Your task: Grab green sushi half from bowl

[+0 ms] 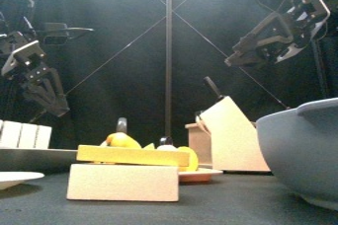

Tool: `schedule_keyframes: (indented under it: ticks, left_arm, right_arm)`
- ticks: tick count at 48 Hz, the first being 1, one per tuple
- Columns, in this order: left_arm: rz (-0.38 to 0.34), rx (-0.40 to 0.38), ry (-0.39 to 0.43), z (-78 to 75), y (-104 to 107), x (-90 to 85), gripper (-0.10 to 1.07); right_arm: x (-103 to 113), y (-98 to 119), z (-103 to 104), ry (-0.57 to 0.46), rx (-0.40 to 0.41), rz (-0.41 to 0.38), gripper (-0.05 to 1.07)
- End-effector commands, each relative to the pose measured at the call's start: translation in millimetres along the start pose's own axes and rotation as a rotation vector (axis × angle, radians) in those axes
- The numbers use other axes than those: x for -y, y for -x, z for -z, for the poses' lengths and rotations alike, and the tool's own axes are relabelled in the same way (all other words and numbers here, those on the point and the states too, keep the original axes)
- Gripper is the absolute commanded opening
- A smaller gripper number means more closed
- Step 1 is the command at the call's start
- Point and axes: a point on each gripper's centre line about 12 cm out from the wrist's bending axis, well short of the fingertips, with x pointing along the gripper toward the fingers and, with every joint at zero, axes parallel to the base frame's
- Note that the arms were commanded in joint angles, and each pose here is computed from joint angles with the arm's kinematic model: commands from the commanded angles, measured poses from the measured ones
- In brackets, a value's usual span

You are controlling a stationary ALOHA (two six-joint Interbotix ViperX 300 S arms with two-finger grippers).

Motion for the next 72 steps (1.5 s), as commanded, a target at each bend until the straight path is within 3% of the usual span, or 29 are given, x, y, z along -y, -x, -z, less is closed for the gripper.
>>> schedule_keyframes:
  ticks: [1,17,29,34,38,41,50,57,67,72]
  left_arm:
    - [0.007,0.007,0.008,-3.6,1,2.4,0.76]
    - [0.004,0.005,0.006,-2.2,1,1.2,0.76]
    - [0.003,0.003,0.008,-1.6,1,0.9,0.76]
    - [0.004,0.004,0.009,-2.1,1,1.2,0.76]
    - [0.004,0.005,0.008,-2.2,1,1.2,0.76]
    - [0.004,0.005,0.006,-2.2,1,1.2,0.76]
    - [0.007,0.024,-0.018,-6.9,1,2.2,0.76]
    - [0.040,0.114,-0.064,-26.1,5,9.6,0.76]
    - [0.091,0.359,-0.208,-70.5,22,21.1,0.76]
    - [0.103,0.443,-0.224,-87.9,31,21.9,0.76]
  right_arm:
    - [-1,-1,-8,-0.001,0.024,0.000,0.86]
    - [-2,-2,-7,-0.002,0.018,-0.004,0.86]
    - [-18,-5,-12,-0.021,0.013,-0.057,0.86]
    - [-23,-9,-21,-0.068,0.015,-0.062,0.86]
    - [-21,-15,-32,-0.172,0.026,-0.036,0.86]
    - [-24,-19,-34,-0.225,0.006,-0.038,0.86]
    - [-62,-29,-12,-0.259,-0.179,-0.149,0.86]
    - [-83,-40,-6,-0.329,-0.268,-0.186,0.86]
    - [-99,-50,-6,-0.508,-0.394,-0.215,0.86]
    - [-101,-53,-7,-0.581,-0.410,-0.207,0.86]
